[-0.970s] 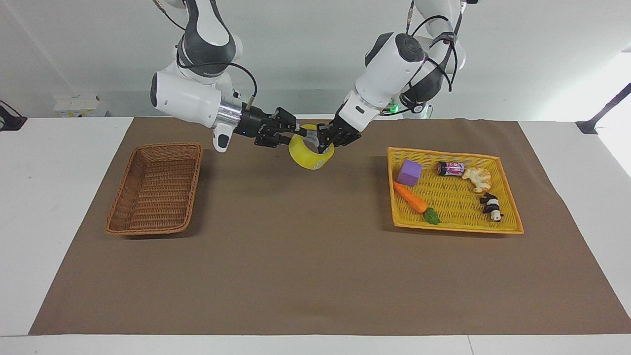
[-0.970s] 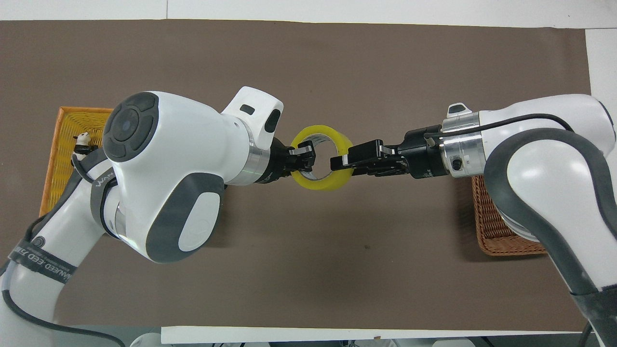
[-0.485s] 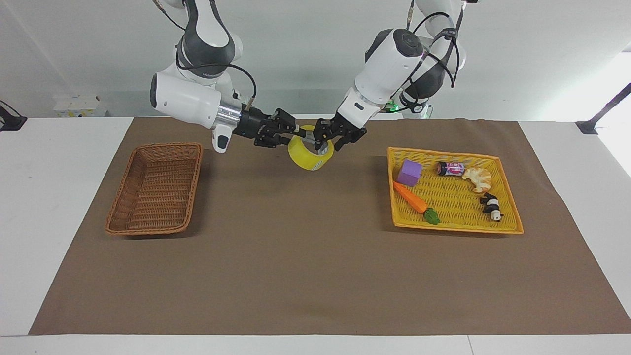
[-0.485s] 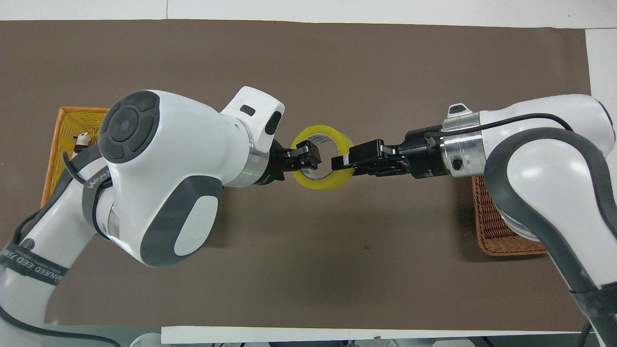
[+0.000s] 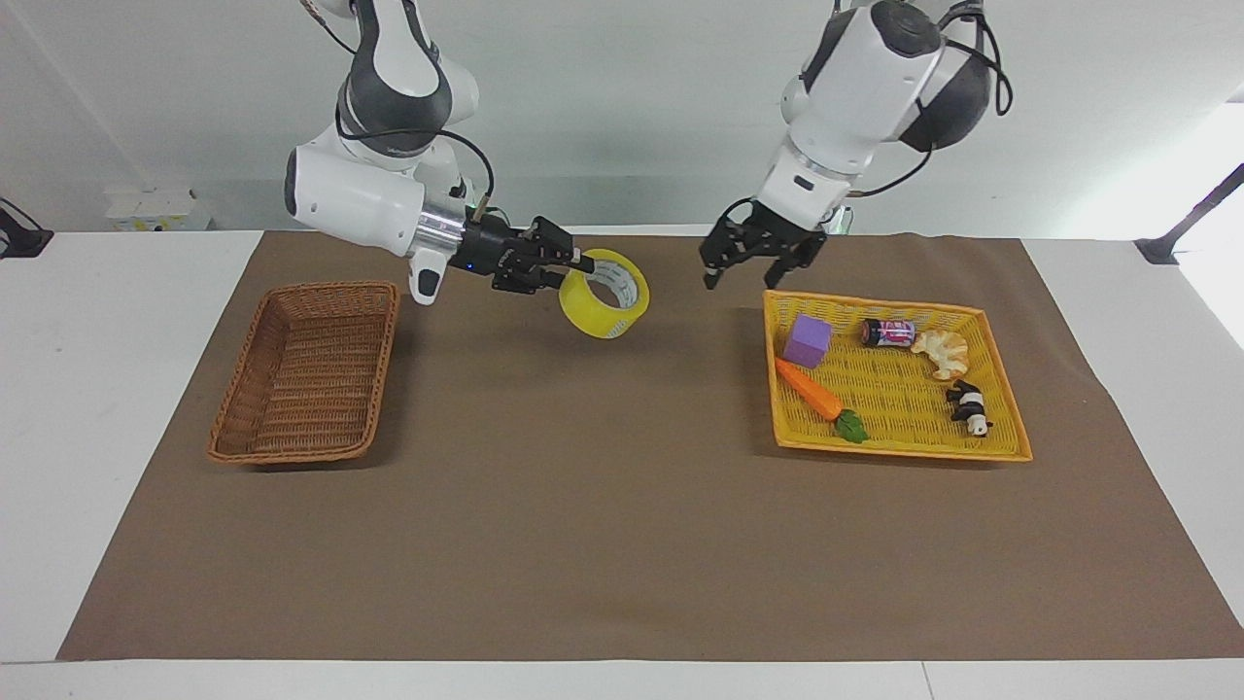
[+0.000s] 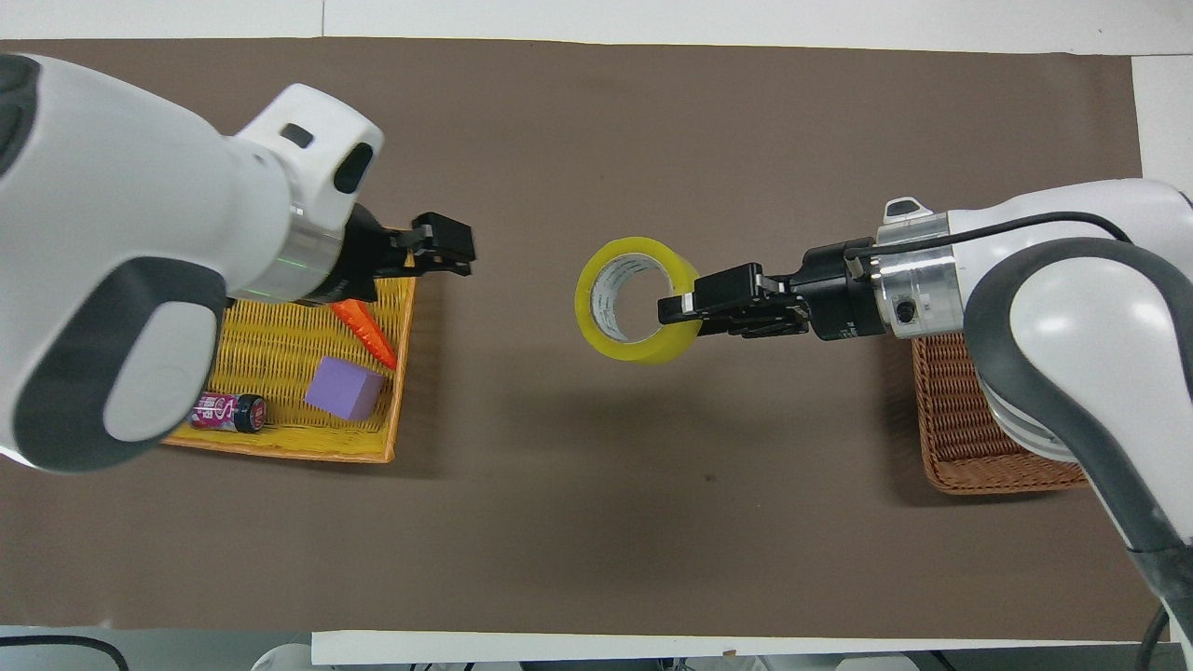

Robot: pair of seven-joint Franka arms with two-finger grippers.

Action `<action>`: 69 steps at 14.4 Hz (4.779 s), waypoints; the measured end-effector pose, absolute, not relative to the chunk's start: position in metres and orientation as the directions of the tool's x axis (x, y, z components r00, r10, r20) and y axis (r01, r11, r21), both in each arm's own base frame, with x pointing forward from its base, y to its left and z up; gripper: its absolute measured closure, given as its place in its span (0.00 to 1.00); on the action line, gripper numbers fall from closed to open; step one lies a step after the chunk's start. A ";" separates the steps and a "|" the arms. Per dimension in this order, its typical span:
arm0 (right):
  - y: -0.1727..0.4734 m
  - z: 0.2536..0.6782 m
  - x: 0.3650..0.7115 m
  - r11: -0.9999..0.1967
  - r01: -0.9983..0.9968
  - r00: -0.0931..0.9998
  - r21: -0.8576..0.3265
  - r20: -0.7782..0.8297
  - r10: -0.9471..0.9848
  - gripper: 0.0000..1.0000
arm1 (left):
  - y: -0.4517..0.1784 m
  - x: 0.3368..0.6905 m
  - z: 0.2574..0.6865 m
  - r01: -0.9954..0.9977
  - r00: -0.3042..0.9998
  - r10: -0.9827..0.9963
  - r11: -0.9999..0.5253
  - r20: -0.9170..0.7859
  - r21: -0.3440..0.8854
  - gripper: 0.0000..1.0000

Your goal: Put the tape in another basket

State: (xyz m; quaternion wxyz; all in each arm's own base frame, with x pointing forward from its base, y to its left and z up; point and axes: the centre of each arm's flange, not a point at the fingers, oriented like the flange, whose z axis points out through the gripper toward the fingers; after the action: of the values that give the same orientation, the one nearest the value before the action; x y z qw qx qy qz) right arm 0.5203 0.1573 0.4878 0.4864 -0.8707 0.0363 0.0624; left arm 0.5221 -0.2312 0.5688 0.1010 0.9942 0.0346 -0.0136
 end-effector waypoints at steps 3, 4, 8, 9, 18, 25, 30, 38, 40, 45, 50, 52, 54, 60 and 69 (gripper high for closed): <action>0.095 0.480 0.527 -0.508 -0.126 0.990 -0.852 -0.141 -0.009 0.46 | -0.056 0.560 0.555 0.008 0.999 0.002 -0.983 -0.033 0.183 0.01; 0.069 0.475 0.528 -0.519 -0.121 0.991 -0.846 -0.135 -0.011 0.46 | -0.014 0.563 0.554 0.003 1.000 -0.001 -0.984 -0.021 0.181 0.00; -0.044 0.443 0.519 -0.538 -0.099 0.994 -0.837 -0.108 -0.013 0.46 | 0.007 0.562 0.555 -0.008 1.000 -0.010 -0.985 -0.010 0.171 0.00; -0.071 0.432 0.515 -0.542 -0.096 0.995 -0.835 -0.102 -0.019 0.46 | 0.002 0.562 0.556 -0.016 1.000 -0.018 -0.986 -0.010 0.168 0.00; -0.228 0.389 0.478 -0.655 -0.085 0.995 -0.751 -0.099 -0.015 0.46 | 0.000 0.561 0.572 -0.070 0.998 -0.070 -0.997 0.008 0.017 0.00; -0.251 0.336 0.470 -0.619 -0.062 0.994 -0.783 -0.102 0.029 0.46 | -0.030 0.551 0.597 -0.125 0.992 -0.125 -0.992 -0.033 0.011 0.00; -0.248 0.324 0.470 -0.646 -0.027 0.996 -0.763 -0.078 0.049 0.46 | -0.031 0.550 0.597 -0.127 0.991 -0.127 -0.992 -0.037 0.012 0.00; -0.242 0.307 0.467 -0.662 0.008 0.995 -0.750 -0.057 0.077 0.46 | -0.031 0.550 0.596 -0.126 0.991 -0.127 -0.992 -0.042 0.012 0.00; -0.242 0.307 0.467 -0.663 0.011 0.995 -0.749 -0.056 0.080 0.46 | -0.027 0.550 0.596 -0.118 0.992 -0.118 -0.993 -0.042 0.012 0.00; -0.240 0.312 0.473 -0.685 0.042 0.993 -0.727 -0.047 0.111 0.09 | -0.026 0.550 0.596 -0.116 0.992 -0.116 -0.993 -0.042 0.012 0.00; -0.229 0.340 0.494 -0.743 0.135 0.979 -0.656 -0.027 0.202 0.00 | -0.026 0.550 0.596 -0.116 0.992 -0.116 -0.993 -0.042 0.012 0.00; -0.220 0.362 0.502 -0.760 0.186 0.970 -0.623 -0.005 0.241 0.00 | -0.026 0.550 0.596 -0.116 0.992 -0.116 -0.993 -0.042 0.012 0.00; -0.200 0.387 0.510 -0.779 0.256 0.951 -0.573 0.006 0.308 0.00 | -0.026 0.550 0.596 -0.116 0.992 -0.116 -0.993 -0.042 0.012 0.00; -0.123 0.463 0.533 -0.871 0.296 0.936 -0.391 -0.061 0.345 0.00 | -0.026 0.550 0.596 -0.116 0.992 -0.116 -0.993 -0.042 0.012 0.00; -0.090 0.574 0.517 -0.995 0.007 0.991 -0.096 -0.134 0.020 0.00 | -0.026 0.550 0.596 -0.116 0.992 -0.116 -0.993 -0.042 0.012 0.00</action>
State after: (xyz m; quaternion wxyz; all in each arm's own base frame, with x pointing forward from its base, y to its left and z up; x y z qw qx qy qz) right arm 0.5174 -0.0900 0.5738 0.0476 -0.9965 -0.0067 0.0677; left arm 0.5498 -0.0256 0.5963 0.0050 0.9981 -0.0581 -0.0213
